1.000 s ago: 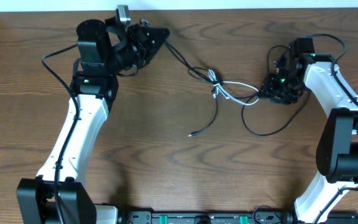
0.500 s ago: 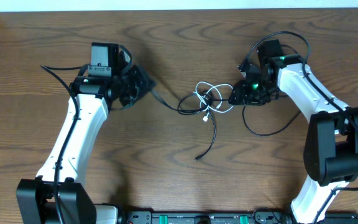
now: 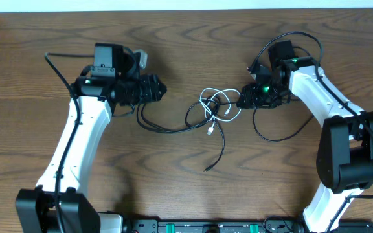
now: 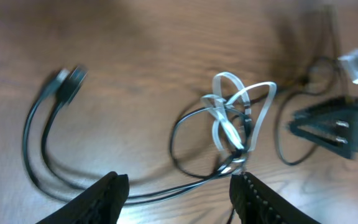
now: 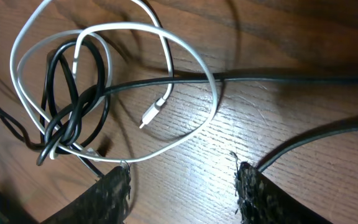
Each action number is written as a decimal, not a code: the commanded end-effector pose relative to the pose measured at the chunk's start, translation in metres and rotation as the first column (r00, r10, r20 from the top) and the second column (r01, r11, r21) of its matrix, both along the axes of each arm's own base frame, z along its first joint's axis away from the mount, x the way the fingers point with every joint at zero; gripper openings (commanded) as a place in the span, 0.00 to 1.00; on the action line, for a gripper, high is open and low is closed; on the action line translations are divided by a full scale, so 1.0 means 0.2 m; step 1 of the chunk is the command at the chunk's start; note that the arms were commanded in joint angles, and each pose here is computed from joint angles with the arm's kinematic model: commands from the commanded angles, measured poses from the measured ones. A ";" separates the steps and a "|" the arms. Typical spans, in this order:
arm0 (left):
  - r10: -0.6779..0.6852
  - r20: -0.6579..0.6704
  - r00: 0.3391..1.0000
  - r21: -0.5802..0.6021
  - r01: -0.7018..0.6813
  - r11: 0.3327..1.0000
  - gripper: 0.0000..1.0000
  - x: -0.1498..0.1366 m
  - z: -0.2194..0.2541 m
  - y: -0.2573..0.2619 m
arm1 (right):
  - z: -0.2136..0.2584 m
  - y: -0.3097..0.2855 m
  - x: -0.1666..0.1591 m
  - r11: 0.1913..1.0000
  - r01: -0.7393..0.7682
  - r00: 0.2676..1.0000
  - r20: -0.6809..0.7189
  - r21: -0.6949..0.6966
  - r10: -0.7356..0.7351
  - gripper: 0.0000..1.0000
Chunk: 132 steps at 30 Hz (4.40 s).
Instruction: Untangle cables
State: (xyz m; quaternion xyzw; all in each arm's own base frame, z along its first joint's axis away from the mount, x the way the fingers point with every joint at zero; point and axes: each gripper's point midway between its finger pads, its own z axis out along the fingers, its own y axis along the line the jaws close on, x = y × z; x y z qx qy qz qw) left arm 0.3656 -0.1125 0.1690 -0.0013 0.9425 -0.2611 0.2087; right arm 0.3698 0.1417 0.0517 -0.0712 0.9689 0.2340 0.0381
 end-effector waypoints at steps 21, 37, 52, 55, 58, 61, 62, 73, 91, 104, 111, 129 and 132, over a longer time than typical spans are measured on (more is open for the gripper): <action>-0.398 0.031 0.917 0.138 0.390 0.910 0.51 0.00 -0.40 -0.64 | -0.01 -0.01 0.04 1.000 -0.005 0.999 0.032 0.022 0.005 0.57; -0.437 -0.006 0.899 0.139 0.433 0.890 0.43 -0.02 -0.55 -0.73 | -0.01 -0.01 0.04 1.000 -0.005 0.999 0.032 0.022 0.005 0.61; -0.426 -0.099 0.899 0.136 0.436 0.890 0.22 -0.08 -0.69 -0.70 | -0.01 -0.01 0.03 1.000 -0.006 1.000 0.023 0.021 0.005 0.61; -0.407 -0.108 0.907 0.129 0.419 0.899 0.19 -0.08 -0.69 -0.70 | -0.01 -0.01 0.04 1.000 -0.006 1.000 0.029 0.022 0.006 0.62; -0.400 -0.111 0.910 0.126 0.412 0.902 0.14 -0.08 -0.69 -0.70 | -0.01 0.00 0.05 1.000 -0.008 0.999 0.037 0.023 0.007 0.62; -0.393 -0.110 0.913 0.124 0.405 0.906 0.09 -0.08 -0.69 -0.70 | -0.01 0.00 0.06 1.000 -0.009 0.999 0.047 0.024 0.008 0.62; -0.381 -0.113 0.918 0.119 0.393 0.912 0.08 -0.07 -0.69 -0.70 | 0.00 0.00 0.06 1.000 -0.009 0.999 0.052 0.025 0.008 0.62; -0.236 -0.186 0.954 0.068 0.253 0.965 0.08 -0.07 -0.69 -0.71 | -0.01 0.01 0.04 1.000 -0.017 0.999 0.039 0.024 0.016 0.59; -0.182 -0.322 0.929 0.089 0.221 0.971 0.08 -0.20 -0.73 -0.64 | -0.01 0.19 -0.04 0.993 -0.114 0.993 0.037 0.023 0.113 0.62; -0.181 -0.323 0.929 0.088 0.220 0.972 0.08 -0.20 -0.73 -0.64 | -0.01 0.24 -0.06 0.990 -0.141 0.989 0.043 0.025 0.140 0.63; -0.176 -0.324 0.929 0.087 0.215 0.973 0.08 -0.20 -0.73 -0.64 | -0.01 0.24 -0.06 0.990 -0.141 0.989 0.043 0.025 0.140 0.63; -0.170 -0.324 0.931 0.086 0.208 0.974 0.08 -0.19 -0.73 -0.65 | -0.01 0.25 -0.05 0.990 -0.141 0.989 0.047 0.025 0.140 0.64; -0.171 -0.322 0.931 0.085 0.208 0.974 0.08 -0.19 -0.73 -0.65 | 0.00 0.25 -0.05 0.990 -0.141 0.989 0.048 0.025 0.140 0.64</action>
